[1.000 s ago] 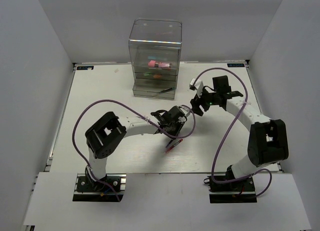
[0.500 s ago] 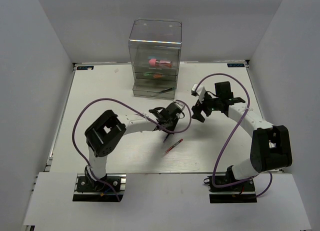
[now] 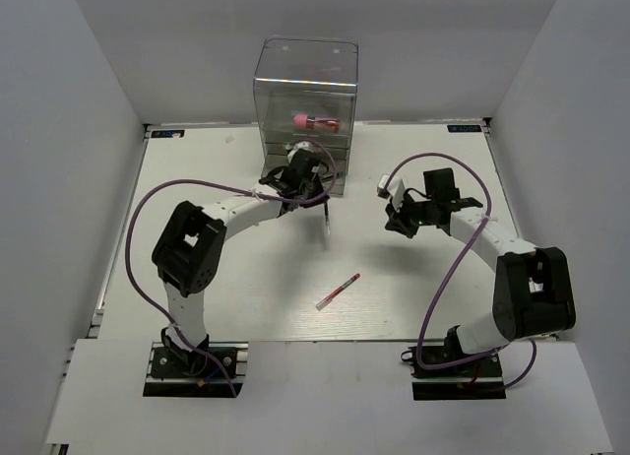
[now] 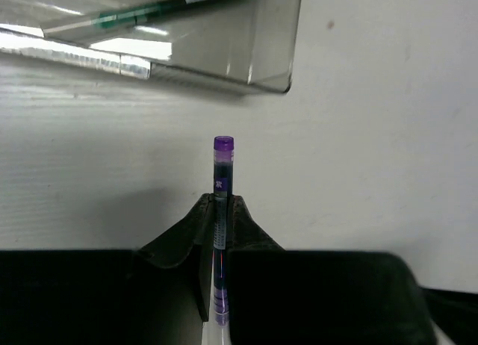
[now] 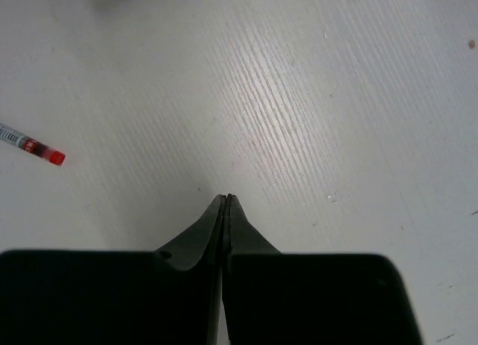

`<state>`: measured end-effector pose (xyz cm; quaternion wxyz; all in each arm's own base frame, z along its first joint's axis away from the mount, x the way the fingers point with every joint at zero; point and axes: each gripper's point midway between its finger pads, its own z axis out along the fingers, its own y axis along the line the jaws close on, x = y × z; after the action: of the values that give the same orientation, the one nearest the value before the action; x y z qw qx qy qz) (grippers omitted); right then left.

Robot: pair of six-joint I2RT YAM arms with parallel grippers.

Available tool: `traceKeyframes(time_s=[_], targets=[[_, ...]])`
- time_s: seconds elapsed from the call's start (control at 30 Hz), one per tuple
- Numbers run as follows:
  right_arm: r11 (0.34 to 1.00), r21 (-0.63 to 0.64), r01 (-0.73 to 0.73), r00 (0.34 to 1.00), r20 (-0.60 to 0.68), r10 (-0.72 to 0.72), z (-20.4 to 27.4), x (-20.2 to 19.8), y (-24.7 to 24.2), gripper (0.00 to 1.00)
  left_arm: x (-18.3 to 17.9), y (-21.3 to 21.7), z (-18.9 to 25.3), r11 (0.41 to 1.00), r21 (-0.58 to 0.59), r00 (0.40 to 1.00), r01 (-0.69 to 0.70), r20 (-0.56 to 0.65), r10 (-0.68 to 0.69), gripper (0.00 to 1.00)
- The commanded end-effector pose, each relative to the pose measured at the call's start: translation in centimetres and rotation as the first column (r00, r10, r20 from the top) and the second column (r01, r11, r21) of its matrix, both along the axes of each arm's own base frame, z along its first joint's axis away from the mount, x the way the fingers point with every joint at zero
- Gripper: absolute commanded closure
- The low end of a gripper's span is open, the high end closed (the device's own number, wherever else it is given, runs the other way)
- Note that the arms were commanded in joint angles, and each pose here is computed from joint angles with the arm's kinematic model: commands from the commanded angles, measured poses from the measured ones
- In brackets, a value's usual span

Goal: Sort the stationery into containers
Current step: Place the stationery into the container

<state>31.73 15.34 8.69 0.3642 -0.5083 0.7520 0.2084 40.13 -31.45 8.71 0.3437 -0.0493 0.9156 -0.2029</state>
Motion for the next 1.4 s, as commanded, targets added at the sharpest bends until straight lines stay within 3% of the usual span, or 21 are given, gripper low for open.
traceKeyframes(time_s=[0.0, 0.13, 0.27, 0.3, 0.5, 0.7, 0.77, 0.83, 0.97, 1.07, 1.1, 1.17, 1.3, 1.37], targets=[[0.999, 0.014, -0.041, 0.999, 0.023, 0.040, 0.6, -0.6, 0.3, 1.00, 2.7, -1.0, 7.1, 0.948, -0.289, 0.990, -0.132, 0.017, 0.142, 1.00], [0.999, -0.029, -0.044, 0.998, 0.043, 0.045, -0.1, -0.5, -0.4, 0.97, 4.7, -0.6, 8.3, 0.876, -0.446, 0.981, -0.185, -0.027, 0.193, 1.00], [0.998, -0.030, -0.056, 0.997, 0.052, 0.058, -0.3, -0.9, -0.4, 0.94, 6.5, 0.5, 9.0, 0.771, -0.568, 0.955, -0.286, -0.105, 0.277, 1.00], [0.998, -0.030, -0.058, 0.997, 0.055, 0.059, -0.4, -1.1, -0.3, 0.94, 7.0, 0.9, 9.3, 0.720, -0.612, 0.940, -0.328, -0.132, 0.316, 1.00], [0.998, -0.032, -0.062, 0.996, 0.066, 0.064, -0.3, -1.0, -0.3, 0.86, 9.7, 4.1, 7.0, 0.543, -0.633, 0.810, -0.552, -0.252, 0.530, 1.00], [0.997, -0.036, -0.075, 0.994, 0.074, 0.077, -0.3, -0.9, -0.3, 0.71, 12.0, 6.3, 6.2, 0.469, -0.591, 0.705, -0.656, -0.258, 0.661, 0.98], [0.996, -0.035, -0.079, 0.993, 0.080, 0.082, -0.1, -0.9, -0.3, 0.67, 12.8, 6.5, 5.7, 0.469, -0.565, 0.684, -0.679, -0.255, 0.683, 0.85], [0.996, -0.027, -0.087, 0.993, 0.078, 0.089, 0.1, -0.9, -0.1, 0.66, 13.4, 6.6, 5.6, 0.455, -0.561, 0.667, -0.691, -0.254, 0.700, 0.81], [0.989, -0.017, -0.147, 0.985, 0.086, 0.148, 0.5, -1.4, 0.4, 0.57, 14.2, 6.8, 6.3, 0.443, -0.581, 0.666, -0.683, -0.247, 0.704, 0.58], [0.972, 0.010, -0.235, 0.970, 0.072, 0.234, 0.9, -2.6, 1.1, 0.43, 14.3, 6.7, 6.5, 0.451, -0.587, 0.674, -0.672, -0.234, 0.701, 0.44], [0.948, 0.053, -0.315, 0.946, 0.105, 0.308, 1.7, -3.3, 2.0, 0.33, 13.9, 6.9, 6.5, 0.460, -0.589, 0.681, -0.664, -0.222, 0.698, 0.38], [0.915, 0.061, -0.399, 0.916, 0.084, 0.393, 1.5, -5.4, 2.2, 0.10, 13.5, 6.7, 8.4, 0.487, -0.623, 0.719, -0.612, -0.181, 0.672, 0.36], [0.795, 0.057, -0.603, 0.786, 0.211, 0.581, 2.0, -8.1, 3.0, 0.10, 11.1, 6.2, 10.1, 0.553, -0.639, 0.783, -0.534, -0.126, 0.610, 0.32], [0.763, 0.063, -0.643, 0.758, 0.199, 0.622, 1.5, -9.2, 3.0, 0.10, 9.4, 6.7, 11.6, 0.599, -0.638, 0.812, -0.484, -0.074, 0.578, 0.31]])
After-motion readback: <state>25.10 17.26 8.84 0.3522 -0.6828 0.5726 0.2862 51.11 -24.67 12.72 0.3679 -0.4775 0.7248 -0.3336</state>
